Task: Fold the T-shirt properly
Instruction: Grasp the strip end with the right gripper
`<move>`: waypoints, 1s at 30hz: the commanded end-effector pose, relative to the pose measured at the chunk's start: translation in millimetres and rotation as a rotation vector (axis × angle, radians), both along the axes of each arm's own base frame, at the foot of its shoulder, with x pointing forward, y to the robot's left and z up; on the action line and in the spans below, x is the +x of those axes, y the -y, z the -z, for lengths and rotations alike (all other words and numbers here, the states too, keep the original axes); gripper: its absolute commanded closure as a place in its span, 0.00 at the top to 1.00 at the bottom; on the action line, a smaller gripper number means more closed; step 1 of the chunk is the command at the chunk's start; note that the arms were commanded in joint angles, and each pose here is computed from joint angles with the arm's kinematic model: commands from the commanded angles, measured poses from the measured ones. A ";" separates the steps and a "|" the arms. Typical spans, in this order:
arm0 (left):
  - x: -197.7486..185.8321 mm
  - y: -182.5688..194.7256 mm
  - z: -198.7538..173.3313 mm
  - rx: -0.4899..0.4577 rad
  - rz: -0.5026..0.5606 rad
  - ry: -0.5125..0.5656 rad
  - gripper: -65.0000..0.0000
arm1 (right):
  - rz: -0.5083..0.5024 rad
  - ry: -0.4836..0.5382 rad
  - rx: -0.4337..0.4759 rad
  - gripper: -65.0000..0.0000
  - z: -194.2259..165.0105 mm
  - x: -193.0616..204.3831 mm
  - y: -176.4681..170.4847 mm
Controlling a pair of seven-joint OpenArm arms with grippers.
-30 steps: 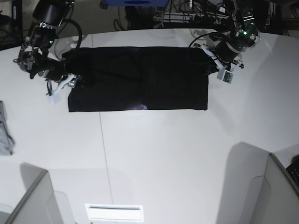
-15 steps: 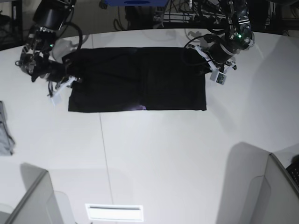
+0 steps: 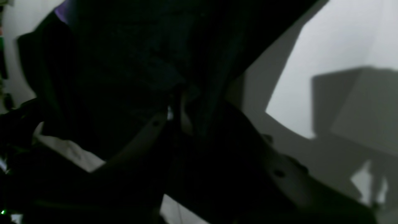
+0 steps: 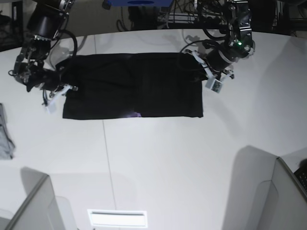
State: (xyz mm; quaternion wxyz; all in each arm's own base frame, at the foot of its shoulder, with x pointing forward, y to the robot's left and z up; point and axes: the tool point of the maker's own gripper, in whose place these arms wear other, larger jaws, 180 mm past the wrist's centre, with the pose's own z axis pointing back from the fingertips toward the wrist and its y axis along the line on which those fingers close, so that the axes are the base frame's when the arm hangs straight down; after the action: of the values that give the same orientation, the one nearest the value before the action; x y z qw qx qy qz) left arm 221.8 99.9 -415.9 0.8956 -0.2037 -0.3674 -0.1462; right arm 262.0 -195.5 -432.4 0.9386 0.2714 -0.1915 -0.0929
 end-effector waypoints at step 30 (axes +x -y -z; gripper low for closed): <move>4.3 8.4 -7.2 -0.009 -0.006 0.021 0.00 | -0.079 0.192 -0.080 0.00 -100.2 8.8 -87.4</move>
State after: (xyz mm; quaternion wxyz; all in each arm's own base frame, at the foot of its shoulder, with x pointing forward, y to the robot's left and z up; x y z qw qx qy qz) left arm 220.1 93.9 -419.4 0.9009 -0.1990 -0.3585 -0.1422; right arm 264.5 -105.7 -342.1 0.9343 0.2491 -0.2536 -0.0284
